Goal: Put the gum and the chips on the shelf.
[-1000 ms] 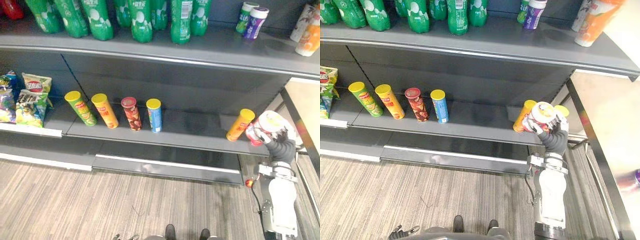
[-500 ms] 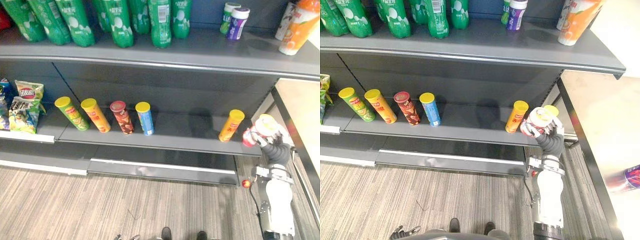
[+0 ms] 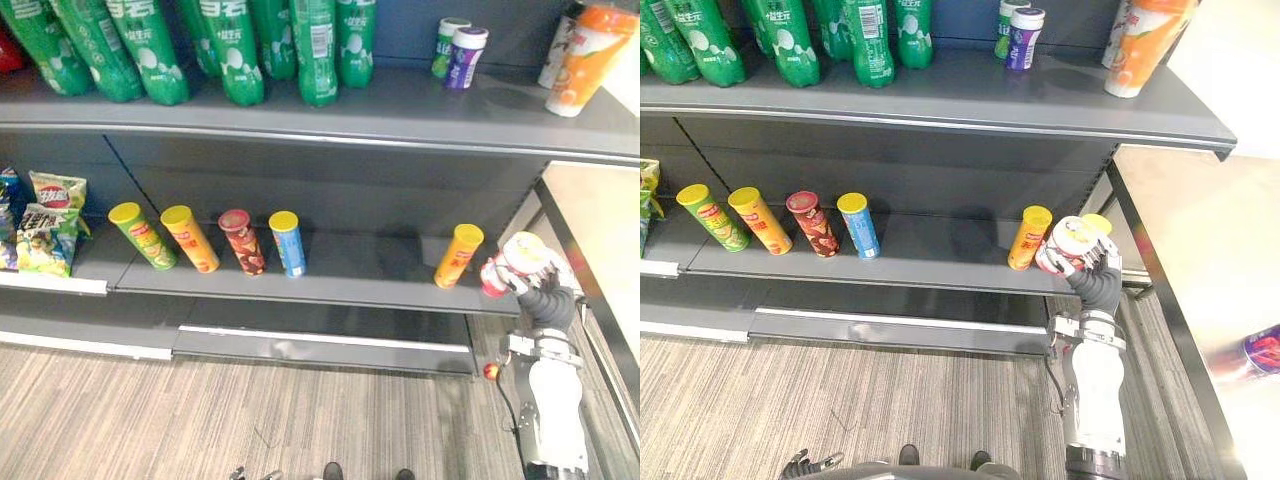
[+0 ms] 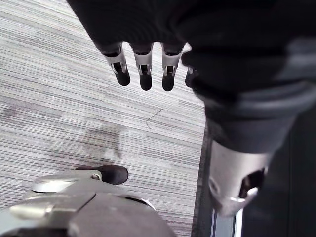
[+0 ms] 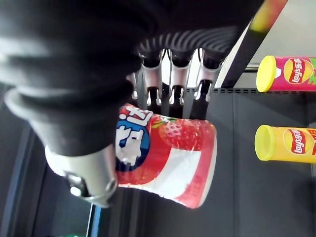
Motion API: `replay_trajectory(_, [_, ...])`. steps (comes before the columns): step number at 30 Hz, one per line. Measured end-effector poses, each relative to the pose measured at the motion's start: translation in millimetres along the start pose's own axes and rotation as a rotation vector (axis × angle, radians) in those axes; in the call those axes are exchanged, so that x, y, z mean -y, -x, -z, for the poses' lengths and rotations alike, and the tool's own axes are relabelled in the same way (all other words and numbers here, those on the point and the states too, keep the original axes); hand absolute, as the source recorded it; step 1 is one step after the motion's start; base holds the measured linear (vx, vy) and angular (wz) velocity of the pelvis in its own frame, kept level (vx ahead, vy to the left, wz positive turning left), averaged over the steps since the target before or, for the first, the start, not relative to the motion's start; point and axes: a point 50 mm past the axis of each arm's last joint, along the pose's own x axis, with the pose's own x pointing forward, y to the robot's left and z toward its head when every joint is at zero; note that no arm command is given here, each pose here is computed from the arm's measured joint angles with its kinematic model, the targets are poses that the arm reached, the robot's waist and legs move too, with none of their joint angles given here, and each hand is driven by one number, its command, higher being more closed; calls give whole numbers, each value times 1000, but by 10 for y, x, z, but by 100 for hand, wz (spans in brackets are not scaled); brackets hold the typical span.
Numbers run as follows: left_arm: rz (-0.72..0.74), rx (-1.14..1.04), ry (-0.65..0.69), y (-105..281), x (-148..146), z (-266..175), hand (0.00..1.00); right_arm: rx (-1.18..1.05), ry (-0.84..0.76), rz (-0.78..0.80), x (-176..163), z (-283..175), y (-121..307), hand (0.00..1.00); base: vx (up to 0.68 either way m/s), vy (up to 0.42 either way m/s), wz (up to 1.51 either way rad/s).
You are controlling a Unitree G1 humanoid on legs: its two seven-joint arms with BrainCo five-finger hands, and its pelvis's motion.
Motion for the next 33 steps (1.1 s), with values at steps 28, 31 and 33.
replay_trajectory(28, [-5, -10, -15, 5, -56, 40, 0, 326, 47, 8, 27, -704, -410, 100, -6, -2, -1])
replay_trajectory(31, [-9, -22, -17, 17, -80, 87, 0, 384, 45, -8, 3, -838, -481, 100, -11, -3, -1])
replay_trajectory(33, [-9, -24, -18, 19, -86, 96, 0, 407, 41, -18, -2, -897, -518, 100, 0, 0, 0])
